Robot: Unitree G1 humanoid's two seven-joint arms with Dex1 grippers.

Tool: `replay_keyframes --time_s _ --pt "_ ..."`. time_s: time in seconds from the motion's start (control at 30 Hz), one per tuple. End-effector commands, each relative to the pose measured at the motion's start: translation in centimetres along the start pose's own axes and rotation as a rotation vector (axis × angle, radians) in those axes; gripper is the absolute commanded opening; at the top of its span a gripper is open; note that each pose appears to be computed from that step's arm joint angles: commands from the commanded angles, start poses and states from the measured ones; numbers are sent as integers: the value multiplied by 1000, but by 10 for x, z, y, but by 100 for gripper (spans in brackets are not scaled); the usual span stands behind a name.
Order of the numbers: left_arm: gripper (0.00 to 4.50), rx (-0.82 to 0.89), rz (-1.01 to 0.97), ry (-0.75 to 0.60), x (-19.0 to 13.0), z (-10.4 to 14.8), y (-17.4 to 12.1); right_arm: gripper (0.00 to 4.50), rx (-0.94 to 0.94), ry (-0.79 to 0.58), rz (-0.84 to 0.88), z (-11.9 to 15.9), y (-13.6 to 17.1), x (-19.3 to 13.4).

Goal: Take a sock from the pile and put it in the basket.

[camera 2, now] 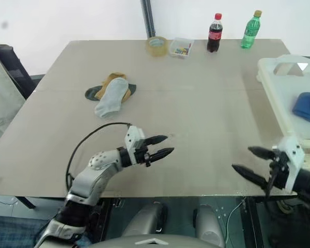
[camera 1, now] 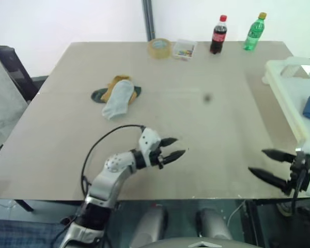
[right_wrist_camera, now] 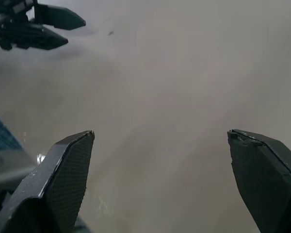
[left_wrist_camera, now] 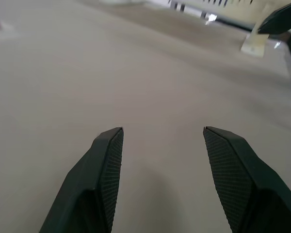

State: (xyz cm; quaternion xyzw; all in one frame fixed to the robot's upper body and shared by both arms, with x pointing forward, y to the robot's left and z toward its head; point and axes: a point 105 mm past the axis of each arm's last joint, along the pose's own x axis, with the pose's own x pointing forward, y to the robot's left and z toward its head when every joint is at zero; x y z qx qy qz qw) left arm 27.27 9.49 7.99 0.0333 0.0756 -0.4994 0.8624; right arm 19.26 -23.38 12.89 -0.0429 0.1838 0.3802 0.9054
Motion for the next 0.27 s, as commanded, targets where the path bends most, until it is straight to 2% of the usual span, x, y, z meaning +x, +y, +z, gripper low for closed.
replay_keyframes --time_s 0.03,0.13,0.27 --pt "287 15 26 50 -34 1 -3 449 -46 -38 4 3 -3 -19" --pt "287 25 62 111 -59 -3 -7 449 -42 -48 35 3 -1 -30" --pt "287 15 107 119 -79 1 -11 449 -53 -32 62 0 -2 -36"
